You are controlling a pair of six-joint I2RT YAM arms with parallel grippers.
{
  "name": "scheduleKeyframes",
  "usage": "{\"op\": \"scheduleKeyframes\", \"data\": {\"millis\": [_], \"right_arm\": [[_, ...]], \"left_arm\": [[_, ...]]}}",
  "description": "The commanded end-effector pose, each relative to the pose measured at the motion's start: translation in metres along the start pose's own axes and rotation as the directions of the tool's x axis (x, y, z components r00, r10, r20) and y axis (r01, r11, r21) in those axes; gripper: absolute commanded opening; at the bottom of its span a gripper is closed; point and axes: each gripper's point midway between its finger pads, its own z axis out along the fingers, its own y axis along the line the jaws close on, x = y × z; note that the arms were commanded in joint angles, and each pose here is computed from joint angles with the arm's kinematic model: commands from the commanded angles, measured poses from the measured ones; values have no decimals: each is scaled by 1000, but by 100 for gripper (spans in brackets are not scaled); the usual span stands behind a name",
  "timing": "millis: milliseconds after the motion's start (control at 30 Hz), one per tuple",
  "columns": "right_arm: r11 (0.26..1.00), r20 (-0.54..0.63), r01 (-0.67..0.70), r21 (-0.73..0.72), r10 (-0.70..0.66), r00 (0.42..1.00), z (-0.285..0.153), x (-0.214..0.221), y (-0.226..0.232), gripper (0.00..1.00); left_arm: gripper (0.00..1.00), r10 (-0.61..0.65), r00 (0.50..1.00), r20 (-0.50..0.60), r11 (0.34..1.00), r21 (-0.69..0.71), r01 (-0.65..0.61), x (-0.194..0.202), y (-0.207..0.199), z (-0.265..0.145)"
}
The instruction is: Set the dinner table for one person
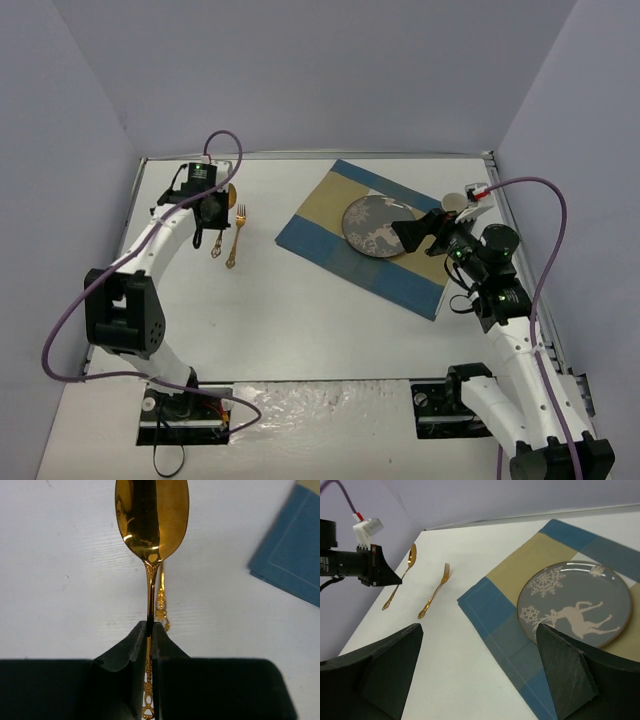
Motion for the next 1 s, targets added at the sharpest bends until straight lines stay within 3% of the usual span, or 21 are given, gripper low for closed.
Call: {"op": "scheduleKeyframes", "data": {"millis": [0, 133, 267, 467, 967], "right_arm": [[998, 38, -27, -64, 29, 999, 14, -18, 22, 92], [997, 5, -60, -52, 61, 998, 33, -3, 28, 90], [994, -47, -94, -56, 91, 995, 60, 24, 47, 86], [984, -44, -170, -60, 167, 985, 91, 45, 66, 78], [977, -20, -207, -44, 206, 978, 125, 64, 86, 58]], "left_arm": [[0, 32, 996, 78, 998, 44, -36, -12, -45, -46], [0, 52, 992, 114, 991, 117, -65, -6, -95, -69], [0, -4, 991, 135, 976, 216, -25, 0, -146, -88], [0, -15, 981, 192, 940, 336, -51, 0, -204, -119], [0, 60, 975, 213, 937, 324, -128, 16, -241, -129]]}}
